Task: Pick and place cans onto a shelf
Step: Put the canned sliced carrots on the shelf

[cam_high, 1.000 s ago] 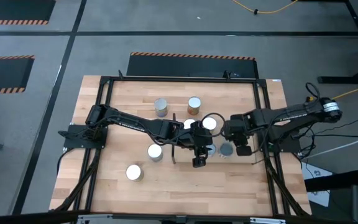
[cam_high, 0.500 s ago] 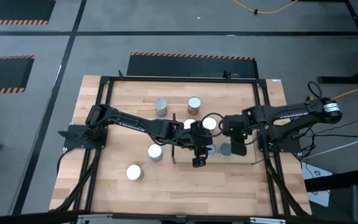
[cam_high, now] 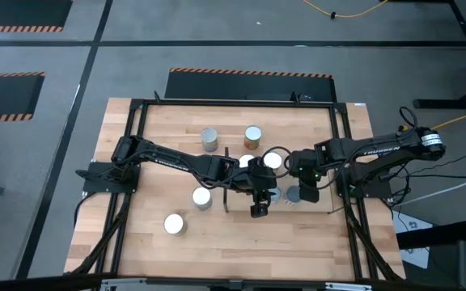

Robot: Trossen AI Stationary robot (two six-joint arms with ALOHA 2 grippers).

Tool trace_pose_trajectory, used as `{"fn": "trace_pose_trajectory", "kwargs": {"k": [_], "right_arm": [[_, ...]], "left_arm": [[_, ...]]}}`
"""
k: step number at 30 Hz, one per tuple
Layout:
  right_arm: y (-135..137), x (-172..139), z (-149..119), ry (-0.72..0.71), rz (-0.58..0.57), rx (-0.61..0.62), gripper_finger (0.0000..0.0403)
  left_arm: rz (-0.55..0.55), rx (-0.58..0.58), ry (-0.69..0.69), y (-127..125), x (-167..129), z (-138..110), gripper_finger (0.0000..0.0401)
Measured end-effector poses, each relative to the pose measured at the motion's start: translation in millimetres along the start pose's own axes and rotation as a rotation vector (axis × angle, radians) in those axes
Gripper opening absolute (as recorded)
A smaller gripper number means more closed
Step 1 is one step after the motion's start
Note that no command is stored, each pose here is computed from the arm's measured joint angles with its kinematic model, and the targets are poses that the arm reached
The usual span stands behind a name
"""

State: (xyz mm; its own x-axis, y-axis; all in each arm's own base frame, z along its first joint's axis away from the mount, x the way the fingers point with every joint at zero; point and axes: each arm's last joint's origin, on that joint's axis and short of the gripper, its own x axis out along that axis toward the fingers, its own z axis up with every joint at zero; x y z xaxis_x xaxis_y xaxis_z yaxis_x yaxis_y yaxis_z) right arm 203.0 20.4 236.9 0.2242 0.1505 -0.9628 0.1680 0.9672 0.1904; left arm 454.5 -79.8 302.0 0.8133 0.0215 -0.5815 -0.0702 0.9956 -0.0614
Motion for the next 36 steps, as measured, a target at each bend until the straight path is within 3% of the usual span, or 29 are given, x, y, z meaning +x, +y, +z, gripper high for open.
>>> {"fn": "trace_pose_trajectory", "kwargs": {"k": [29, 36], "right_arm": [[1, 0, 4, -0.041, 0.015, 0.020, 0.0103], [-1, 14, -1, -0.026, 0.055, 0.020, 0.0103]], "left_arm": [[0.000, 0.000, 0.000, 0, 0, 0, 0.0087], [0.000, 0.000, 0.000, 0, 0, 0, 0.0087]]}}
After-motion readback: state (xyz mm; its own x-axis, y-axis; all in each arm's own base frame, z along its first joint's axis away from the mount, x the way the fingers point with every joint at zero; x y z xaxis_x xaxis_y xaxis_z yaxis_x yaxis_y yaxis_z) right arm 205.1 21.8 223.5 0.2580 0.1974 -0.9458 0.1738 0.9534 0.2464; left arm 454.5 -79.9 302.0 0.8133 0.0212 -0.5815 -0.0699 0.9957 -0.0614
